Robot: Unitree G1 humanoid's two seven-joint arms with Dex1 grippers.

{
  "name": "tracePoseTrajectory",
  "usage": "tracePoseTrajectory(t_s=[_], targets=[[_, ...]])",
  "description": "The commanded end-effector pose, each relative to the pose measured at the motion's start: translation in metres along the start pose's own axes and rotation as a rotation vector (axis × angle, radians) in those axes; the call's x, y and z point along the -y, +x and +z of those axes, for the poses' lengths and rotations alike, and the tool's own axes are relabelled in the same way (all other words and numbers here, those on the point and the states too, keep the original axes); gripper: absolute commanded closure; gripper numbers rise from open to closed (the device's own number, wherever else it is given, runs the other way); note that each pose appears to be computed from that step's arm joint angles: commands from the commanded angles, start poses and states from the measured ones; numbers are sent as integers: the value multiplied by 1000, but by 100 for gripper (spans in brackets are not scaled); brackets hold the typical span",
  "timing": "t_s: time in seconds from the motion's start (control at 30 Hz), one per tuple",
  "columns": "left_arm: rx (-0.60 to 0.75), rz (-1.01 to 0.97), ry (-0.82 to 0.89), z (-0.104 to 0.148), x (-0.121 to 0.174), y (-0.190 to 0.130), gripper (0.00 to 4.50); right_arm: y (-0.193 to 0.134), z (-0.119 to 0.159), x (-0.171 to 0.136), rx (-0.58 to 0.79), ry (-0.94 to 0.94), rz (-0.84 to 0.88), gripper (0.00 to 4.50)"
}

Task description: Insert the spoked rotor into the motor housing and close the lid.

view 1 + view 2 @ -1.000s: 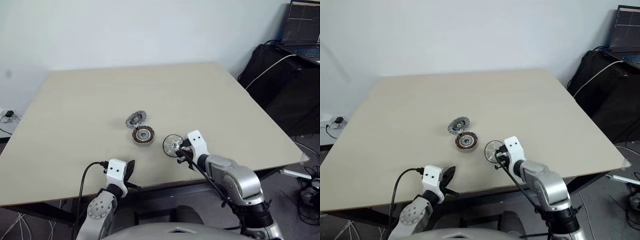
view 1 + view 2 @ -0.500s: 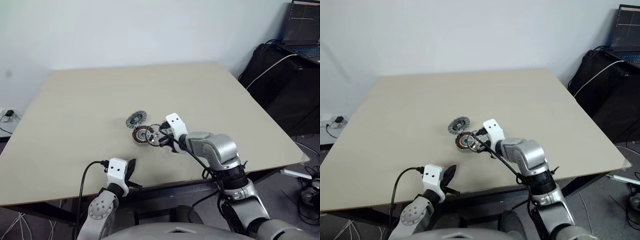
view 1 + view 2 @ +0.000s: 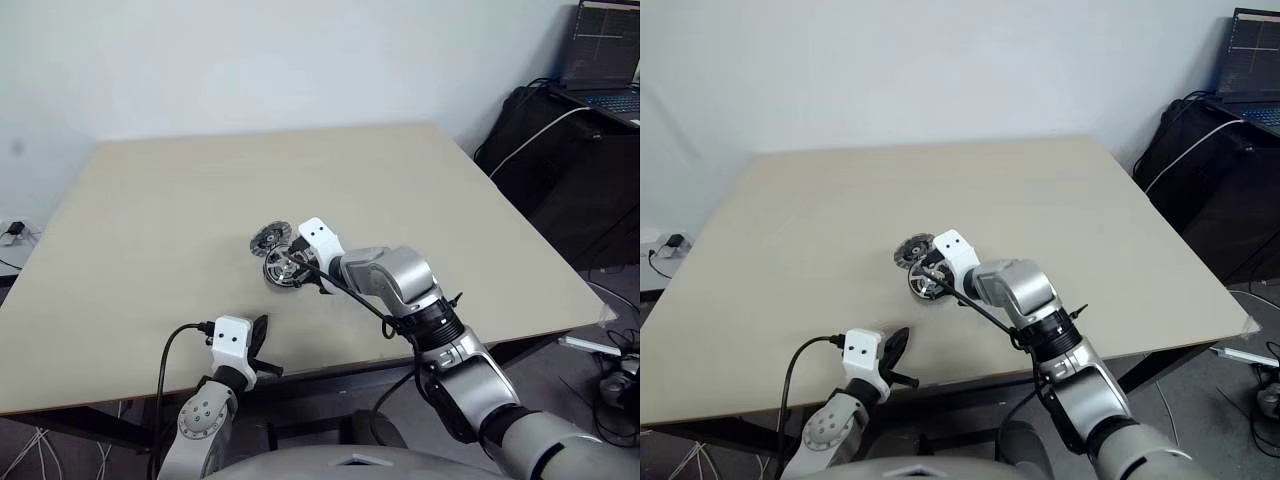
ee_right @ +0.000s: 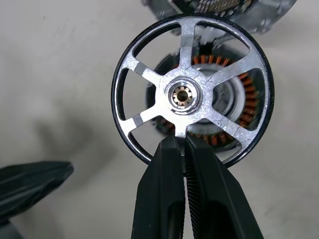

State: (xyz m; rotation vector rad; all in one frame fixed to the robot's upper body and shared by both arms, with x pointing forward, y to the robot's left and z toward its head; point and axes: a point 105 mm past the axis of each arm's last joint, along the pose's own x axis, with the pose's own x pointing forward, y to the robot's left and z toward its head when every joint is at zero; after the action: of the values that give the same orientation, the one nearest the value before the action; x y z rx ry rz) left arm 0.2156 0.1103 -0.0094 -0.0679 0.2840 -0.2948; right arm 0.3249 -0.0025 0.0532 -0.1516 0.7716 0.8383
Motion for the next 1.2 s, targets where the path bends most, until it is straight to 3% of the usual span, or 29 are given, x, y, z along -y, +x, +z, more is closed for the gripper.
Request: tracePoseTrajectory(t_s=[0.03, 1.2], targets=[[55, -1, 11, 18, 3, 1, 450, 0, 17, 0, 46, -39, 1, 448], [66, 29, -1, 24, 4, -2, 450, 22, 15, 8, -4, -69, -1, 448]])
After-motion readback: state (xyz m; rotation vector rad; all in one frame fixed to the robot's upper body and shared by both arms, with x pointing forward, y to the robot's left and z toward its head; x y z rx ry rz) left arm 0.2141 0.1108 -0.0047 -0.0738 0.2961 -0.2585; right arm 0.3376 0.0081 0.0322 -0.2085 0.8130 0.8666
